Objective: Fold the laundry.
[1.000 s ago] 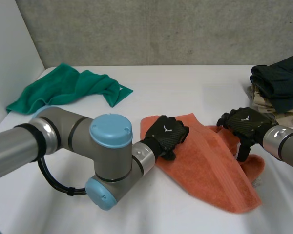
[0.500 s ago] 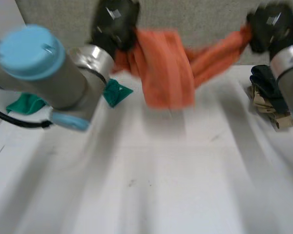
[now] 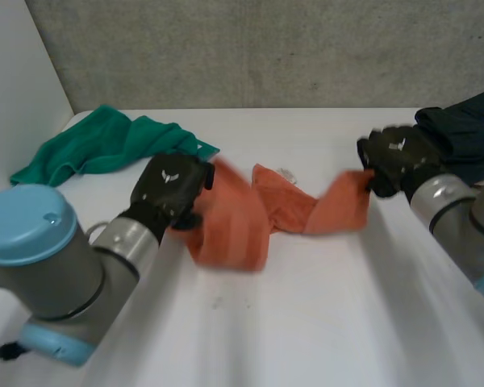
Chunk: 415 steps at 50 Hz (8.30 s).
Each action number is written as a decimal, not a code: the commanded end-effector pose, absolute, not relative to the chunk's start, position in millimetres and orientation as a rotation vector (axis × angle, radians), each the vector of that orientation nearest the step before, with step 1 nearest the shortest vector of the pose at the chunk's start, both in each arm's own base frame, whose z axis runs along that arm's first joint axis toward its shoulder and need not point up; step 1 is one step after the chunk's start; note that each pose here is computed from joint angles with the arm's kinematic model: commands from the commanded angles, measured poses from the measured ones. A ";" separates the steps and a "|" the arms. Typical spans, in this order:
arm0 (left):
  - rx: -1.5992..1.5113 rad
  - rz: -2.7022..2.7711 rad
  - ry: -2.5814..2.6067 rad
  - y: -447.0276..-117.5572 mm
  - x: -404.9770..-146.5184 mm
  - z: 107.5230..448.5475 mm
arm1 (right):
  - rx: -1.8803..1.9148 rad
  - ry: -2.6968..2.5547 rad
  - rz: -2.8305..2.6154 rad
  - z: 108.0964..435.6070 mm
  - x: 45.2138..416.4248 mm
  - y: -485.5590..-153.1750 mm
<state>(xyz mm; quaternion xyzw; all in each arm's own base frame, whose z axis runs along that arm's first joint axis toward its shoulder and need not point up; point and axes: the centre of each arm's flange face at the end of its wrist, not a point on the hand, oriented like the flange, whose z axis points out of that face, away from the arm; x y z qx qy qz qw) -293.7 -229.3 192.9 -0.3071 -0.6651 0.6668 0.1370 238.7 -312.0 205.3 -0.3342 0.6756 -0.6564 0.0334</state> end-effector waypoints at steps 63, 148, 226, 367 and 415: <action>-1.214 2.116 -1.819 -281.5 -329.8 248.5 | -1.282 2.025 -2.033 261.0 223.9 -282.6; -1.165 2.726 -1.175 -232.4 -291.4 346.1 | -0.570 2.161 -1.685 203.8 239.8 -305.4; -1.541 2.214 -1.795 -307.8 -285.4 214.2 | -1.434 2.172 -2.051 245.0 241.7 -352.2; -0.835 1.722 -2.372 -262.2 -252.2 204.6 | -2.054 2.001 -1.790 186.0 256.4 -351.9; -0.800 1.814 -2.319 -289.6 -258.2 205.7 | -1.243 2.274 -1.730 141.4 216.5 -247.3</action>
